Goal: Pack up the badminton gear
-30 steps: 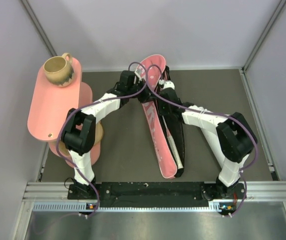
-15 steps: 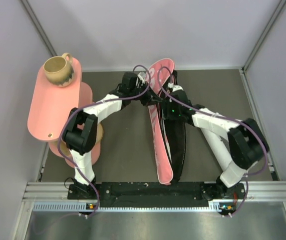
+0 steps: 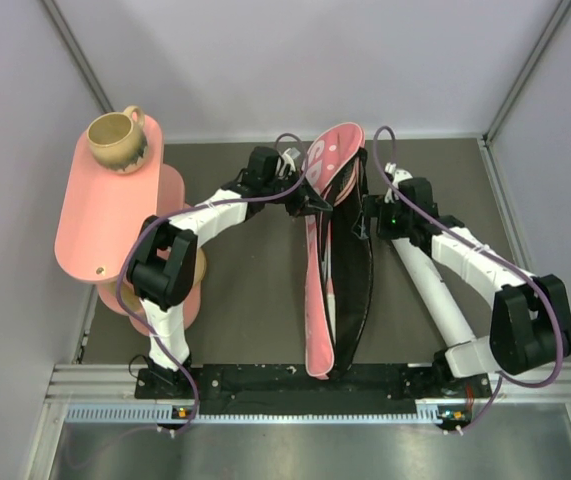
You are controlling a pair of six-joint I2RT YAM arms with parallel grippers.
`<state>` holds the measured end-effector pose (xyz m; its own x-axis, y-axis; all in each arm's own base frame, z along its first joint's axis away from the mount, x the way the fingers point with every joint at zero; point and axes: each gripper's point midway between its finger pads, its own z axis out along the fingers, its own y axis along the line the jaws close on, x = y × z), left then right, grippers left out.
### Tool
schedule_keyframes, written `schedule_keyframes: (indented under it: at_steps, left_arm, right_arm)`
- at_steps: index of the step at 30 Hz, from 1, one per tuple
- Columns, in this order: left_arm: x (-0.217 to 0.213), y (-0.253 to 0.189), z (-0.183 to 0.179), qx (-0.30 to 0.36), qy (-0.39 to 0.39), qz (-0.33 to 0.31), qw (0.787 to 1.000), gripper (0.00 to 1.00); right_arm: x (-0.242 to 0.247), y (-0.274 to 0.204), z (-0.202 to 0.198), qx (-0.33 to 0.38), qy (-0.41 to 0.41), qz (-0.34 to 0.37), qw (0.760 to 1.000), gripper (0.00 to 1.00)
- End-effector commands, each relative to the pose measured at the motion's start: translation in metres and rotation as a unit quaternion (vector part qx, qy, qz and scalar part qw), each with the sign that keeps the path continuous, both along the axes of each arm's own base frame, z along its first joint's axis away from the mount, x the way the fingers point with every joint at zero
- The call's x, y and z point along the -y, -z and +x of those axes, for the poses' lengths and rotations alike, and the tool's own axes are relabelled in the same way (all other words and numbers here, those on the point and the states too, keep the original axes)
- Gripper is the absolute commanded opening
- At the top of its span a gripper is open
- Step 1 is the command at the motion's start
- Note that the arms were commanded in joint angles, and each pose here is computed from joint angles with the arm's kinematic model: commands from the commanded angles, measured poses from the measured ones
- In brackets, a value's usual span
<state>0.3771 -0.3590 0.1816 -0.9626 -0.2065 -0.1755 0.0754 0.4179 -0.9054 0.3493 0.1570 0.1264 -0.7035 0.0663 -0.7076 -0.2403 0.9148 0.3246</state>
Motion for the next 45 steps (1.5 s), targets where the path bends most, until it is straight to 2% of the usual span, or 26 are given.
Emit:
schedule_keyframes:
  at_steps: [1, 3, 5, 9, 12, 13, 15, 16, 18, 19, 20, 24, 25, 29, 31, 33, 35, 41, 44, 45]
  left_arm:
    - [0.006, -0.044, 0.002, 0.055, 0.032, -0.042, 0.997, 0.0]
    - [0.005, -0.039, -0.002, 0.043, 0.037, -0.036, 0.998, 0.0]
    - [0.006, -0.038, -0.004, 0.043, 0.043, -0.037, 0.997, 0.0]
    - [0.006, -0.036, -0.003, 0.042, 0.047, -0.033, 0.997, 0.0]
    - [0.006, -0.038, -0.004, 0.043, 0.05, -0.031, 0.997, 0.0]
    - [0.006, -0.038, -0.004, 0.048, 0.051, -0.028, 0.997, 0.0]
    - [0.004, -0.039, -0.002, 0.055, 0.048, -0.02, 0.997, 0.0]
    - [0.002, -0.036, -0.004, 0.058, 0.052, -0.008, 0.997, 0.0]
    - [0.0, -0.037, -0.003, 0.067, 0.051, 0.005, 0.996, 0.0]
    - [-0.002, -0.034, -0.005, 0.073, 0.052, 0.017, 0.996, 0.0]
    - [-0.002, -0.032, -0.006, 0.077, 0.054, 0.023, 0.995, 0.0]
    - [-0.002, -0.028, -0.014, 0.1, 0.067, 0.052, 0.991, 0.13]
    - [-0.002, -0.027, -0.016, 0.113, 0.075, 0.058, 0.989, 0.21]
    - [0.0, -0.026, -0.031, 0.143, 0.099, 0.101, 0.98, 0.38]
    - [0.004, -0.029, -0.042, 0.168, 0.118, 0.115, 0.972, 0.5]
    - [0.005, -0.032, -0.051, 0.185, 0.124, 0.129, 0.966, 0.56]
    - [0.005, -0.032, -0.056, 0.193, 0.125, 0.141, 0.963, 0.66]
    - [0.002, -0.017, -0.065, 0.221, 0.123, 0.219, 0.942, 0.66]
    - [-0.003, -0.009, -0.063, 0.221, 0.117, 0.247, 0.936, 0.59]
    - [-0.003, -0.007, -0.064, 0.222, 0.119, 0.253, 0.934, 0.51]
  right_arm:
    - [-0.006, -0.003, 0.002, 0.015, -0.024, -0.004, 1.0, 0.82]
    - [-0.012, -0.001, 0.001, 0.017, -0.041, 0.007, 0.999, 0.81]
    - [-0.018, 0.007, 0.003, 0.015, -0.049, 0.019, 0.998, 0.75]
    - [-0.03, 0.016, 0.007, 0.004, -0.066, 0.044, 0.997, 0.58]
    - [-0.033, 0.016, 0.012, 0.006, -0.061, 0.048, 0.997, 0.44]
    - [-0.033, 0.014, 0.013, 0.005, -0.058, 0.053, 0.997, 0.35]
    - [-0.038, 0.008, 0.013, 0.009, -0.063, 0.066, 0.996, 0.24]
    - [-0.042, 0.001, 0.01, 0.009, -0.066, 0.083, 0.994, 0.16]
    - [-0.048, -0.009, 0.008, 0.009, -0.069, 0.108, 0.992, 0.08]
    - [-0.054, -0.017, 0.002, 0.001, -0.073, 0.133, 0.988, 0.0]
    - [-0.057, -0.024, 0.003, 0.006, -0.073, 0.149, 0.986, 0.0]
    - [-0.077, -0.057, -0.003, 0.014, -0.081, 0.229, 0.97, 0.0]
    - [-0.081, -0.064, -0.005, 0.006, -0.074, 0.249, 0.966, 0.0]
    - [-0.082, -0.085, -0.002, 0.004, -0.037, 0.291, 0.956, 0.0]
    - [-0.081, -0.09, 0.002, -0.003, -0.011, 0.309, 0.951, 0.0]
    - [-0.085, -0.093, 0.003, -0.009, 0.0, 0.322, 0.947, 0.0]
    - [-0.09, -0.097, 0.003, -0.011, 0.002, 0.328, 0.945, 0.0]
    - [-0.103, -0.107, -0.003, -0.022, 0.024, 0.356, 0.934, 0.0]
    - [-0.108, -0.113, -0.007, -0.02, 0.035, 0.362, 0.931, 0.0]
    - [-0.108, -0.113, -0.007, -0.023, 0.042, 0.364, 0.93, 0.0]
